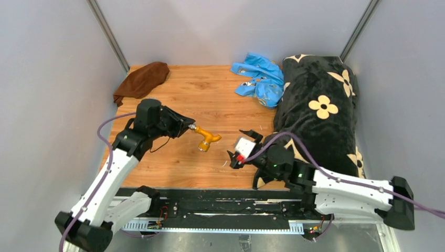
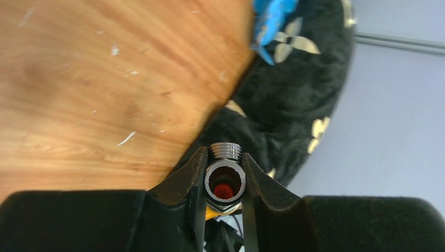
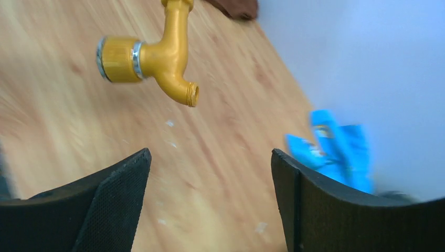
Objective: Install the water faucets
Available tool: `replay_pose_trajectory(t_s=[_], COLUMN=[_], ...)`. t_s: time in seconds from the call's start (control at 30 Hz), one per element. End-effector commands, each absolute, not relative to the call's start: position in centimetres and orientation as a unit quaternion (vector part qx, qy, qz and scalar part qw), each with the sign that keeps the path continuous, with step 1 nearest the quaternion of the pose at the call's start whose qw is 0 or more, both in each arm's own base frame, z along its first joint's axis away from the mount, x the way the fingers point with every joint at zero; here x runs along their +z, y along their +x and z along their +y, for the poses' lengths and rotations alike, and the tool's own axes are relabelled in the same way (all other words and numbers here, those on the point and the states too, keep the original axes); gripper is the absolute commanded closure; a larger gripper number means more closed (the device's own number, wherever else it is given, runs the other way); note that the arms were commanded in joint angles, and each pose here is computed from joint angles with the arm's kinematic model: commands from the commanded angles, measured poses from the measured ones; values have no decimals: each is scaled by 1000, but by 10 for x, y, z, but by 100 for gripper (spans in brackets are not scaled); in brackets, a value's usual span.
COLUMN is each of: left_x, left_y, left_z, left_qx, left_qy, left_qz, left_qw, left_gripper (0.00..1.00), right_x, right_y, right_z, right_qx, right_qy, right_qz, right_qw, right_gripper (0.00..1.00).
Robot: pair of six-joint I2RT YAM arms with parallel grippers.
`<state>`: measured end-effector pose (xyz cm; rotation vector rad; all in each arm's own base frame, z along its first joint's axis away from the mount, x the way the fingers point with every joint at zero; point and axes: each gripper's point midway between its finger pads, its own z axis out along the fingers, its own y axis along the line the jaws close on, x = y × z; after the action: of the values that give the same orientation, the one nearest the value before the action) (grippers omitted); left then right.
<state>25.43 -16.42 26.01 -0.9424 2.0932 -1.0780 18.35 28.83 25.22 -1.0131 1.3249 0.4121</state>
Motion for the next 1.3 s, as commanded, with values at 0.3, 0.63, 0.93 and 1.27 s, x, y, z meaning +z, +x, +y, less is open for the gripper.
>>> replay_pose_trajectory(t_s=[0.3,0.63,0.93,1.27], left_x=[225,222,220,217], left_y=[240,236,234,231], left_z=[-157,-156,-157,-159], left_qx=[-315,-309,-309,-311], left_qy=[-399,-399,-395,-392], left_qz=[835,840,842,845], left_qw=[209,201,197,190], left_gripper=[100,100,100,100], right_x=[251,213,195,192], right_y=[176,162,159,164], right_z=[333,371,386,403], right_qx=[-198,-220,-244,-259], right_qy=[-606,-652,-650,-642], right_qz=[306,239,220,208], right_qw=[707,685,685,691], right_gripper=[16,16,15,24])
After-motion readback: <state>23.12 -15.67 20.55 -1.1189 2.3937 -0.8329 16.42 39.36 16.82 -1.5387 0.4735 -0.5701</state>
